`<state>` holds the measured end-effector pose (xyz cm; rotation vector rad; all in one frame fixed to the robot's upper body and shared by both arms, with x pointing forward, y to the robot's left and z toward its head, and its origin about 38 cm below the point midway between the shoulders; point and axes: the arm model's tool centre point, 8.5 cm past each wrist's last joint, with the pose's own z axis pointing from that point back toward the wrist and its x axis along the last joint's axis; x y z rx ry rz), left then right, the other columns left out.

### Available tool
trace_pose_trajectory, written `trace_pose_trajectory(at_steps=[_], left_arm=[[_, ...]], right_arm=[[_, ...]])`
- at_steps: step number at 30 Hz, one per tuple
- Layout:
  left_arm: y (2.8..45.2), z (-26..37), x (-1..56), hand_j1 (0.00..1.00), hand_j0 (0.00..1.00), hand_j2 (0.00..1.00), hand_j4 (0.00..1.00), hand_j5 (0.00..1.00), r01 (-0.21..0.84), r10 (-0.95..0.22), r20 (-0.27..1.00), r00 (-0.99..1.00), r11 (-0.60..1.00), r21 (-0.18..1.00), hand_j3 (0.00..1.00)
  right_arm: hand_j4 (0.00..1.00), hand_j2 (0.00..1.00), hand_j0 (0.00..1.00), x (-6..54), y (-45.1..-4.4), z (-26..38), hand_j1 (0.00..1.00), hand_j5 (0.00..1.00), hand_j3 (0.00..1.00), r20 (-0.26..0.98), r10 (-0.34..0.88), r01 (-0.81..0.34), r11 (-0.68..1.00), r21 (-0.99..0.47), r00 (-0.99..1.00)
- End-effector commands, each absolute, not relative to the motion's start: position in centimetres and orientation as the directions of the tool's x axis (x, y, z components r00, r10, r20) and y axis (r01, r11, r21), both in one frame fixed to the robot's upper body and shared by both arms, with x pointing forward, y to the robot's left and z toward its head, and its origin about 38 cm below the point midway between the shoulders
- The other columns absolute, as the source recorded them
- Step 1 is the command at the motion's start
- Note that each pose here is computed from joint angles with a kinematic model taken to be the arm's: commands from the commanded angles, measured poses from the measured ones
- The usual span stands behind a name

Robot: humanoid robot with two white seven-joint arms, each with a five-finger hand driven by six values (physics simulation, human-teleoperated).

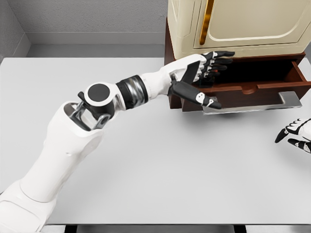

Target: Put the switch into the drawer with left arm, and close the drawer with right arm

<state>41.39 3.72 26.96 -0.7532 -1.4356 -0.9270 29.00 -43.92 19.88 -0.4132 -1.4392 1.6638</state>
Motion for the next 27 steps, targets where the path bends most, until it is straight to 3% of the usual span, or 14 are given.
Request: trace_pose_trajectory(at_steps=[1,6,11,18,27], left_arm=[[6.5,27.7,41.6,1.0,1.0,1.0,1.0,1.0,0.867,-0.069,0.994,-0.084,0.486,0.107,1.0],[9.3,27.2,42.2,1.0,1.0,1.0,1.0,1.0,0.852,-0.081,0.995,-0.053,0.517,0.087,1.0],[9.4,26.5,43.2,1.0,1.0,1.0,1.0,1.0,0.842,-0.09,0.996,-0.028,0.534,0.072,1.0],[6.1,25.1,43.4,1.0,1.0,1.0,1.0,1.0,0.862,-0.083,0.996,0.016,0.506,0.028,1.0],[2.6,25.4,43.8,1.0,1.0,1.0,1.0,1.0,0.868,-0.099,0.995,-0.006,0.493,0.055,1.0]], right_arm=[[0.5,0.5,0.5,29.0,-43.9,19.9,0.5,0.5,0.5,0.287,0.776,-0.392,0.056,-0.918,-0.562],[0.5,0.5,0.5,29.0,-43.8,20.0,0.5,0.5,0.5,0.287,0.774,-0.391,0.056,-0.919,-0.564],[0.5,0.5,0.5,29.0,-43.9,20.0,0.5,0.5,0.5,0.287,0.775,-0.391,0.056,-0.919,-0.563],[0.5,0.5,0.5,29.0,-43.9,20.0,0.5,0.5,0.5,0.287,0.775,-0.391,0.056,-0.919,-0.563],[0.5,0.5,0.5,29.0,-43.9,20.0,0.5,0.5,0.5,0.286,0.776,-0.392,0.055,-0.918,-0.562]])
